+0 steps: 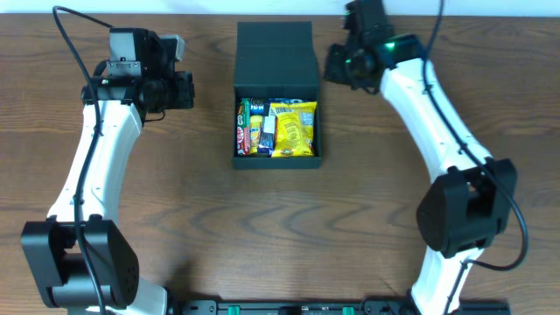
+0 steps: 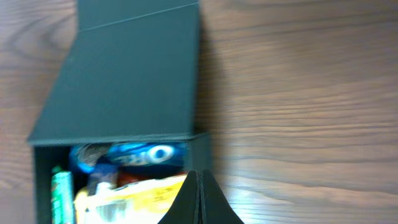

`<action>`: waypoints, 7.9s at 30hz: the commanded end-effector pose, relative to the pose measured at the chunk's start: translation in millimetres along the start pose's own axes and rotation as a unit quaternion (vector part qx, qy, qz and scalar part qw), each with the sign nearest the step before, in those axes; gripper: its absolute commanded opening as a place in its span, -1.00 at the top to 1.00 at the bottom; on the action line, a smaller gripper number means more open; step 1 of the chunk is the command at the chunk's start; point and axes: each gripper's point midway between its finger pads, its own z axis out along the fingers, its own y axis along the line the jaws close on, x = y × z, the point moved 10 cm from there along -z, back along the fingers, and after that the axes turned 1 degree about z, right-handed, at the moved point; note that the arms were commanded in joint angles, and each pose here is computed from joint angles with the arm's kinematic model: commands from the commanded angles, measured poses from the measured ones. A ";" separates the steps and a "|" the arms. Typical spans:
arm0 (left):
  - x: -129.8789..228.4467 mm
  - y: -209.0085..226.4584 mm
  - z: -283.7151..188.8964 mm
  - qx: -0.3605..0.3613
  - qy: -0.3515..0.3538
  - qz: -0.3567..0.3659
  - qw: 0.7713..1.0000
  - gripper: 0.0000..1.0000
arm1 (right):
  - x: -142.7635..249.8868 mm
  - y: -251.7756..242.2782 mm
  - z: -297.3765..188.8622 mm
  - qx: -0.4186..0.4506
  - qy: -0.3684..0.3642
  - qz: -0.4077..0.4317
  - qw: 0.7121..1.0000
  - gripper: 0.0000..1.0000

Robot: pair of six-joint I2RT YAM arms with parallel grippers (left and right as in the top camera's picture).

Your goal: Pack container

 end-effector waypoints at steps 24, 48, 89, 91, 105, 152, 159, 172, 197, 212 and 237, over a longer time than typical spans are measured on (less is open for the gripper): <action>-69.2 16.6 185.0 0.126 0.098 -0.213 0.964 0.89 | -39.7 -53.8 162.8 -0.211 0.138 0.112 0.961 0.98; -49.1 23.2 204.0 0.089 0.140 -0.249 0.954 0.89 | -28.8 -29.2 173.8 -0.229 0.154 0.100 0.956 0.97; -98.7 3.4 153.5 0.253 0.028 -0.088 0.963 0.88 | -76.3 -17.7 91.1 -0.461 0.049 -0.089 0.882 0.97; -105.7 -1.8 139.5 0.256 0.010 -0.060 0.965 0.89 | -79.3 -13.6 80.1 -0.463 0.038 -0.103 0.879 0.97; -127.9 -31.2 57.7 0.290 -0.054 0.055 0.954 0.88 | -87.2 2.8 27.9 -0.513 0.010 -0.153 0.844 0.97; -75.2 -63.7 -26.2 0.116 0.069 0.170 0.976 0.88 | -54.5 -38.8 -53.4 -0.184 0.040 -0.251 0.949 0.97; -68.6 -58.0 -60.0 0.122 0.068 0.174 0.975 0.88 | -50.2 -44.1 -79.8 -0.162 0.039 -0.255 0.952 0.97; -18.3 -36.0 -170.7 0.130 -0.036 0.134 0.982 0.88 | 18.9 -10.0 -208.7 -0.120 -0.013 -0.321 0.939 0.97; 169.9 -77.1 -195.6 0.058 0.013 0.157 0.986 -0.91 | 219.6 -55.0 -213.5 -0.169 0.025 -0.320 0.932 -0.98; 170.1 -76.1 -195.5 0.051 0.014 0.157 0.986 -0.91 | 219.7 -55.0 -213.5 -0.169 0.025 -0.319 0.932 -0.99; 252.3 0.5 -129.2 -0.137 -0.317 0.006 0.939 -0.91 | 219.7 -55.0 -213.5 -0.169 0.025 -0.319 0.932 -0.98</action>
